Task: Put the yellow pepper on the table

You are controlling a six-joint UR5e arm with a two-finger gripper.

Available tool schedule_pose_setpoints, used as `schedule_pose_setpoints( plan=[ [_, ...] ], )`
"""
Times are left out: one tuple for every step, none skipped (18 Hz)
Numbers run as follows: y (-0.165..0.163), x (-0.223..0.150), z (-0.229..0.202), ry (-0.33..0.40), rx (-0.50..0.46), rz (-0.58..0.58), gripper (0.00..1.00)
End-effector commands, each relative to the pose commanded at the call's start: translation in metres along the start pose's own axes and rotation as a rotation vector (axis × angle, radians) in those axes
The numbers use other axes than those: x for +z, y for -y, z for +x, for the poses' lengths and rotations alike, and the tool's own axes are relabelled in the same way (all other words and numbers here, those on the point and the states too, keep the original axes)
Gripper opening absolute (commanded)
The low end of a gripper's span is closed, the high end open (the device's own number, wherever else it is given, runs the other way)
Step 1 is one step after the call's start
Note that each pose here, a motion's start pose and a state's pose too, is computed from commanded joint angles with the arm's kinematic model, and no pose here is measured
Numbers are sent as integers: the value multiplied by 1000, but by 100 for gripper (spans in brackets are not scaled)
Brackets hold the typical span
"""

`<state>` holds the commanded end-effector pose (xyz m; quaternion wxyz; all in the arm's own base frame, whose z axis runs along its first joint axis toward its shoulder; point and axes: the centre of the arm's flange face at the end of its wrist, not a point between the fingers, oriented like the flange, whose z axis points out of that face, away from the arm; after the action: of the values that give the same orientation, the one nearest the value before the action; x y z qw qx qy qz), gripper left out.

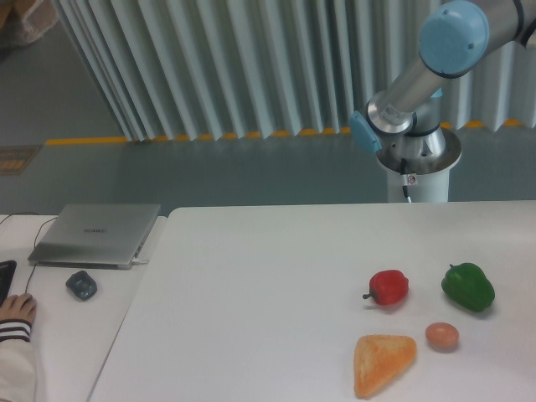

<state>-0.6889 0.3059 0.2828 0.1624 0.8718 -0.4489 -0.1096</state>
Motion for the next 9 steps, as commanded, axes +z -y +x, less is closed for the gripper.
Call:
schedule_pose_setpoints(
  plan=[
    [0,0,0,0,0,0,100],
    [0,0,0,0,0,0,100],
    [0,0,0,0,0,0,100],
    [1,2,0,-1,0,1,100],
    [-1,3,0,2,-2,-2,100],
    [-1,3,-1,3,-3,-3,100],
    [0,4,0,3,-3,-3,100],
    [-1,3,-1,6,-4,-6,100],
    [-1,3,-1,6,-4,-6,100]
  ],
)
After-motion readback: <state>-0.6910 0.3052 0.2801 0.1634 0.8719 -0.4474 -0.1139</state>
